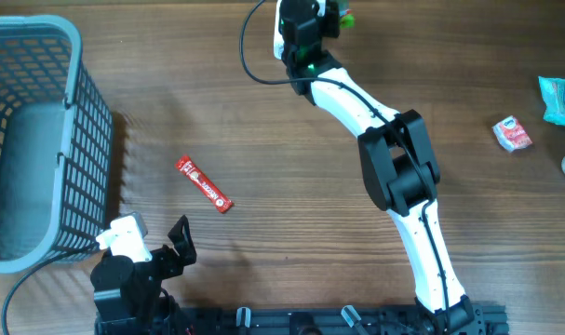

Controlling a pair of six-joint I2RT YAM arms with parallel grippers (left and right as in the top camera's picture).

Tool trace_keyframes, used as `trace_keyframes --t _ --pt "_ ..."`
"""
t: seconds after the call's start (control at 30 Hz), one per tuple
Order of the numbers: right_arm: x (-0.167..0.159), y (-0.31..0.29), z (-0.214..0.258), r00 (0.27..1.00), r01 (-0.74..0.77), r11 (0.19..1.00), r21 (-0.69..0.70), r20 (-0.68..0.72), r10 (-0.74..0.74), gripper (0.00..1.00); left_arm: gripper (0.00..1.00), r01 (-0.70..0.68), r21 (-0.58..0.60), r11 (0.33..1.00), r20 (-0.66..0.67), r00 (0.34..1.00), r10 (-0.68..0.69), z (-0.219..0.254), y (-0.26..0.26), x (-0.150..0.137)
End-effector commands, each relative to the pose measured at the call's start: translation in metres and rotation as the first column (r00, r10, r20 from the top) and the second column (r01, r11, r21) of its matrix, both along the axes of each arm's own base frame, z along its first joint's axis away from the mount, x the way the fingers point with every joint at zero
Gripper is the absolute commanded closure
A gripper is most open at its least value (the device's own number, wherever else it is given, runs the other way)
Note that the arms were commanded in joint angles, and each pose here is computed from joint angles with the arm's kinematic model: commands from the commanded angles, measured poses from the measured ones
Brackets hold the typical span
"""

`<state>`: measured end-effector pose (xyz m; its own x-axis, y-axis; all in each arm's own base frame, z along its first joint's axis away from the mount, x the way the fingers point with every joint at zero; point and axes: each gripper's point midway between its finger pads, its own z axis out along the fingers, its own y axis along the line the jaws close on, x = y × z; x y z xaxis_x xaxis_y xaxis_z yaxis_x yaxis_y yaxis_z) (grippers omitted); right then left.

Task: Scan the item barcode
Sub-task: 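Carry the Haribo bag to the far right and release it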

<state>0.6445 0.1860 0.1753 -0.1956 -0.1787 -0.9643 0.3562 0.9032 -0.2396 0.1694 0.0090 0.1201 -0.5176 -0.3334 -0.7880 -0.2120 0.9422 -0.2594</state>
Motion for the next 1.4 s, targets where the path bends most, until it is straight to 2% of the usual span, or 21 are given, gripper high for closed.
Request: trace_keyframes --t 0.0,0.1,0.27,0.33,0.4,0.5,0.63,0.67,0.73,0.8,0.83,0.87,0.97,1.07,1.13,1.17,1.2,1.23,1.3,1.33,1.37 --pt "-0.022 -0.073 0.057 0.940 0.333 0.917 -0.220 0.003 -0.341 0.96 0.00 0.005 0.019 1.000 0.004 1.000 -0.005 0.000 0.001 0.000" --pt "-0.035 -0.133 0.060 0.844 0.499 0.807 -0.314 -0.032 -0.535 0.96 0.00 0.005 0.019 1.000 0.004 1.000 -0.005 0.000 0.001 0.000" --pt "-0.050 -0.238 0.042 0.685 0.622 0.657 -0.426 -0.112 -0.720 0.96 0.00 0.005 0.019 1.000 0.004 1.000 -0.005 0.000 0.001 0.000" --pt "-0.052 -0.268 0.031 0.659 0.621 0.644 -0.446 -0.148 -0.738 0.96 0.00 0.005 0.019 1.000 0.004 1.000 -0.005 0.000 0.001 0.000" --pt "-0.056 -0.309 -0.003 0.647 0.580 0.684 -0.442 -0.261 -0.717 0.96 0.00 0.005 0.019 1.000 0.004 1.000 -0.005 0.000 0.001 0.000" --pt "-0.072 -0.352 -0.052 0.623 0.584 0.750 -0.310 -0.421 -0.659 0.96 0.00 0.005 0.019 1.000 0.004 1.000 -0.005 0.000 0.001 0.000" --pt "-0.089 -0.394 -0.112 0.630 0.589 0.808 0.008 -0.631 -0.453 0.96 0.00 0.005 0.019 1.000 0.004 1.000 -0.005 0.000 0.001 0.000" --pt "-0.097 -0.406 -0.123 0.627 0.613 0.784 0.095 -0.662 -0.410 0.96 0.00 0.005 0.019 1.000 0.004 1.000 -0.005 0.000 0.001 0.000" --pt "-0.111 -0.426 -0.131 0.606 0.678 0.718 0.160 -0.674 -0.422 0.95 0.00 0.005 0.019 1.000 0.004 1.000 -0.005 0.000 0.001 0.000" --pt "-0.123 -0.441 -0.131 0.590 0.701 0.690 0.181 -0.691 -0.418 0.21 0.00 0.005 0.019 1.000 0.004 1.000 -0.005 0.000 0.001 0.000" --pt "-0.126 -0.444 -0.125 0.590 0.702 0.686 0.190 -0.695 -0.411 0.02 0.00 0.005 0.019 1.000 0.004 1.000 -0.005 0.000 0.001 0.000" --pt "-0.126 -0.444 -0.113 0.599 0.696 0.688 0.204 -0.694 -0.400 0.00 0.00 0.005 0.019 1.000 0.004 1.000 -0.005 0.000 0.001 0.000" --pt "-0.110 -0.417 -0.048 0.717 0.586 0.749 0.310 -0.629 -0.301 0.00 0.00 0.005 0.019 1.000 0.004 1.000 -0.005 0.000 0.001 0.000" --pt "-0.093 -0.339 0.029 0.855 0.344 0.797 0.496 -0.517 -0.047 0.00 0.00 0.005 0.019 1.000 0.004 1.000 -0.005 0.000 0.001 0.000" --pt "-0.096 -0.273 0.073 0.885 0.175 0.785 0.594 -0.445 0.140 0.00 0.00 0.005 0.019 1.000 0.004 1.000 -0.005 0.000 0.001 0.000" --pt "-0.100 -0.229 0.089 0.869 0.067 0.767 0.638 -0.415 0.269 0.00 0.00 0.005 0.019 1.000 0.004 1.000 -0.005 0.000 0.001 0.000" --pt "-0.104 -0.204 0.094 0.843 0.001 0.755 0.656 -0.407 0.353 0.00 0.00 0.005 0.019 1.000 0.004 1.000 -0.005 0.000 0.001 0.000" --pt "-0.113 -0.159 0.095 0.769 -0.112 0.716 0.689 -0.397 0.502 0.00 0.00 0.005 0.019 1.000 0.004 1.000 -0.005 0.000 0.001 0.000" --pt "-0.145 -0.066 0.082 0.513 -0.316 0.585 0.747 -0.384 0.767 0.00 0.00 0.005 0.019 1.000 0.004 1.000 -0.005 0.000 0.001 0.000" --pt "-0.160 -0.034 0.072 0.403 -0.387 0.540 0.747 -0.390 0.828 0.00 0.00 0.005 0.019 1.000 0.004 1.000 -0.005 0.000 0.001 0.000" --pt "-0.171 -0.014 0.062 0.335 -0.431 0.520 0.737 -0.405 0.851 0.01 0.00 0.005 0.019 1.000 0.004 1.000 -0.005 0.000 0.001 0.000"
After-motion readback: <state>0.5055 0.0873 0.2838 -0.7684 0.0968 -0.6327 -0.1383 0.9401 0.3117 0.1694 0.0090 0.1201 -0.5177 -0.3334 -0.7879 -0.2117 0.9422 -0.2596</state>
